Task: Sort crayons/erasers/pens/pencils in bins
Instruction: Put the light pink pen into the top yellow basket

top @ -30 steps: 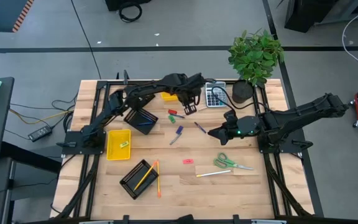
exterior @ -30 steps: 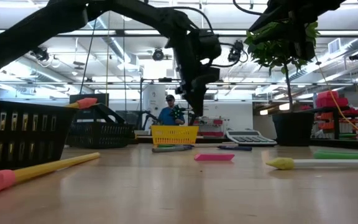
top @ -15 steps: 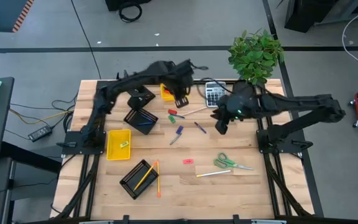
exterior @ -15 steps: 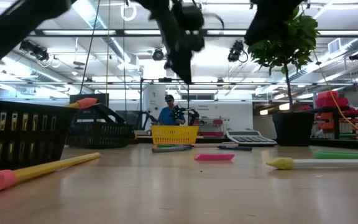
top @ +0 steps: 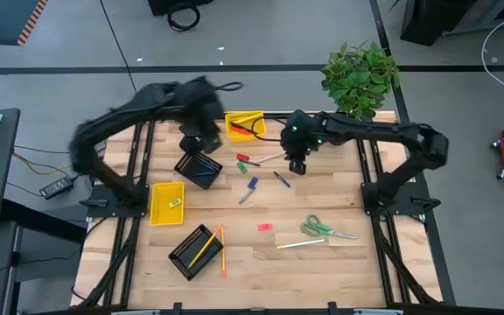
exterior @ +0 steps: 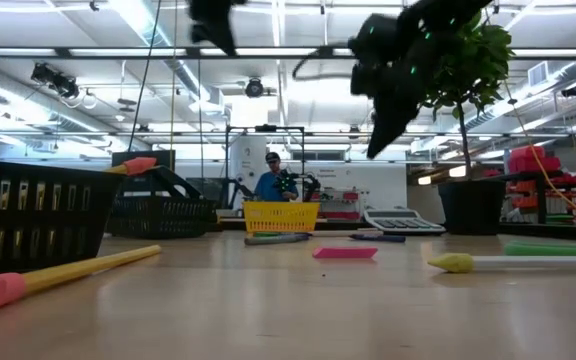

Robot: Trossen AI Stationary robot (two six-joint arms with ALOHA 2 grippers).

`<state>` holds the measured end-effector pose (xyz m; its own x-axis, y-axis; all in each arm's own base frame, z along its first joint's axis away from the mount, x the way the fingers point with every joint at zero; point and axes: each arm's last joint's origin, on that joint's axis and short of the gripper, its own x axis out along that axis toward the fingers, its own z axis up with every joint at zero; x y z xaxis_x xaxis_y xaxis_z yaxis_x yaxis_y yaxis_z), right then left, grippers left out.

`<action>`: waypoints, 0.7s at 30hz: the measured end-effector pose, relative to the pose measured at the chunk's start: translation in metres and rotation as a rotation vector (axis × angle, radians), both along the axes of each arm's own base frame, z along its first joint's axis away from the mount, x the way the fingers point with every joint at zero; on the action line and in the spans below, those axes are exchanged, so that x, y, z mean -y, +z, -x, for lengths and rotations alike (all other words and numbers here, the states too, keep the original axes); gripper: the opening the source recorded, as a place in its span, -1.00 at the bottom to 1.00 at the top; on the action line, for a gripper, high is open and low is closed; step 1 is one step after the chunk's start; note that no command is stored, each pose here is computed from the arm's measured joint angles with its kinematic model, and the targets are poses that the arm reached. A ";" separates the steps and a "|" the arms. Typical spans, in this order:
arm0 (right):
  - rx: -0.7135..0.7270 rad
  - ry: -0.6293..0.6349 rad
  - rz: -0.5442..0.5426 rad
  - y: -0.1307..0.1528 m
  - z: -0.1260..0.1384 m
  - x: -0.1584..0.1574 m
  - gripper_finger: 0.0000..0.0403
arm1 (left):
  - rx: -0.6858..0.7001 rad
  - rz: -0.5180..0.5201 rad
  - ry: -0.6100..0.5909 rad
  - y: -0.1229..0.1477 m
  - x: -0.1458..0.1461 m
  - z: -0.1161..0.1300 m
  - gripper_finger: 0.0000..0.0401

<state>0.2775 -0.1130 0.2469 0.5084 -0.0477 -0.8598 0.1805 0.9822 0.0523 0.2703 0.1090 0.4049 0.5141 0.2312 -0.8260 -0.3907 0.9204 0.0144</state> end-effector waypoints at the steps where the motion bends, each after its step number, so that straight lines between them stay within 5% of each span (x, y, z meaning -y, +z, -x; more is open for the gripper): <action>1: -0.017 0.000 0.001 -0.006 -0.002 0.005 -0.50 | 0.011 -0.005 0.016 0.002 0.005 0.014 -0.88; 12: -0.089 0.028 0.067 -0.055 -0.023 0.035 -0.48 | 0.245 0.003 0.231 0.015 0.048 0.127 -0.95; 21: -0.172 0.070 0.107 -0.076 -0.021 0.050 -0.37 | 0.320 -0.040 0.247 0.024 0.056 0.150 -0.82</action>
<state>0.2986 -0.1630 0.1711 0.3595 -0.1129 -0.9263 0.1093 0.9909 -0.0783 0.1205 0.0526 0.4291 0.6683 0.4091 -0.6213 -0.5910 0.7992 -0.1094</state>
